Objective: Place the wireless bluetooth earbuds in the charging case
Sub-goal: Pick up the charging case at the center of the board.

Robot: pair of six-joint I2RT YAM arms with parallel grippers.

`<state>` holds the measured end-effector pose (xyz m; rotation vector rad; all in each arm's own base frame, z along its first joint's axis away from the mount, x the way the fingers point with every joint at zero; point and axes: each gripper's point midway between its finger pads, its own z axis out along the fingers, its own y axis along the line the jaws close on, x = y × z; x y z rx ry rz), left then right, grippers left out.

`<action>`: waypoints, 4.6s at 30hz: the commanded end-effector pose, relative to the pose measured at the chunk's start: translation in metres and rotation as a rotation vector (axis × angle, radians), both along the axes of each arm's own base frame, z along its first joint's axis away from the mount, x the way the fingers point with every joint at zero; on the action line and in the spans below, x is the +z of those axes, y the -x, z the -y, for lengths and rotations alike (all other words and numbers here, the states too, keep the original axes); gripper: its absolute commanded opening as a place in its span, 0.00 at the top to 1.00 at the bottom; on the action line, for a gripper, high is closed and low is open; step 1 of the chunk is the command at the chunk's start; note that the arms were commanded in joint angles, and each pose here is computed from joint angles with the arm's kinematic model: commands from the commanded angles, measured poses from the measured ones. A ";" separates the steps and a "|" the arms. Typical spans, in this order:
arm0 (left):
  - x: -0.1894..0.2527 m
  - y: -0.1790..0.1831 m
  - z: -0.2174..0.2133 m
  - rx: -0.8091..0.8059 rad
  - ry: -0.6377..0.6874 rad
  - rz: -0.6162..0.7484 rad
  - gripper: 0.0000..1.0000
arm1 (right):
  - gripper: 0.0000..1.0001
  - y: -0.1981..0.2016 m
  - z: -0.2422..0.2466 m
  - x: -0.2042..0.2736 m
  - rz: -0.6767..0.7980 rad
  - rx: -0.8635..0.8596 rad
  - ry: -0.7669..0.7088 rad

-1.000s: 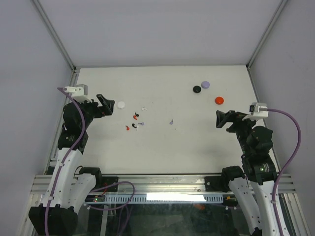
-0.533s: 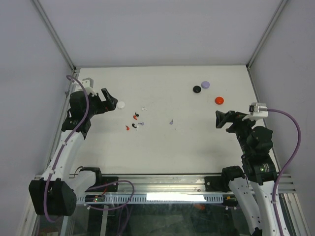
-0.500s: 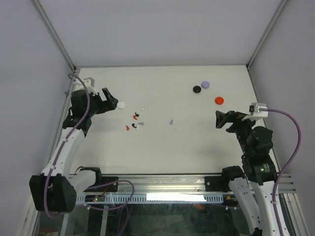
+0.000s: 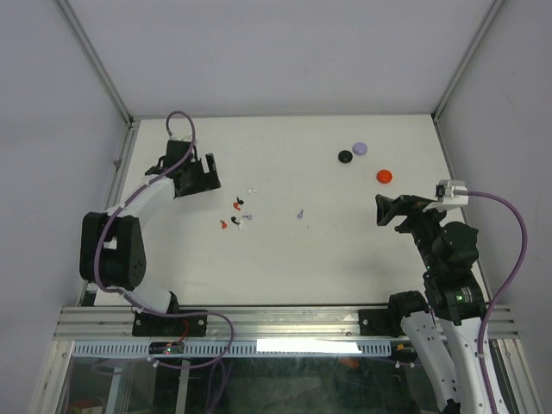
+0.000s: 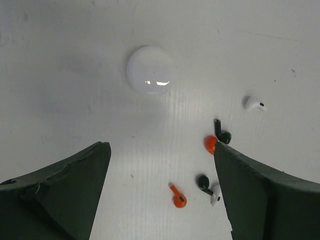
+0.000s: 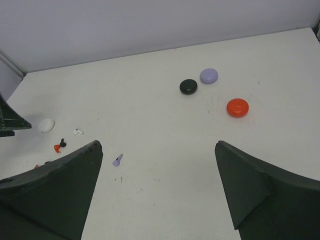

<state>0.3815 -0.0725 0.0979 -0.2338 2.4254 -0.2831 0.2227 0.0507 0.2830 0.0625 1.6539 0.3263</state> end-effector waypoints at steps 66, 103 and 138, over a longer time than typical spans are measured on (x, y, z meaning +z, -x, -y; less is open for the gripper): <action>0.114 0.046 0.184 -0.104 0.598 0.390 0.62 | 0.01 -0.021 -0.136 -0.035 0.117 0.573 -0.235; 0.156 0.086 0.251 -0.046 0.813 0.460 0.64 | 0.47 -0.050 -0.231 -0.020 0.500 0.474 -0.287; 0.224 0.145 0.198 -0.624 0.744 0.852 0.09 | 0.95 -0.023 -0.220 0.008 0.412 0.746 -0.481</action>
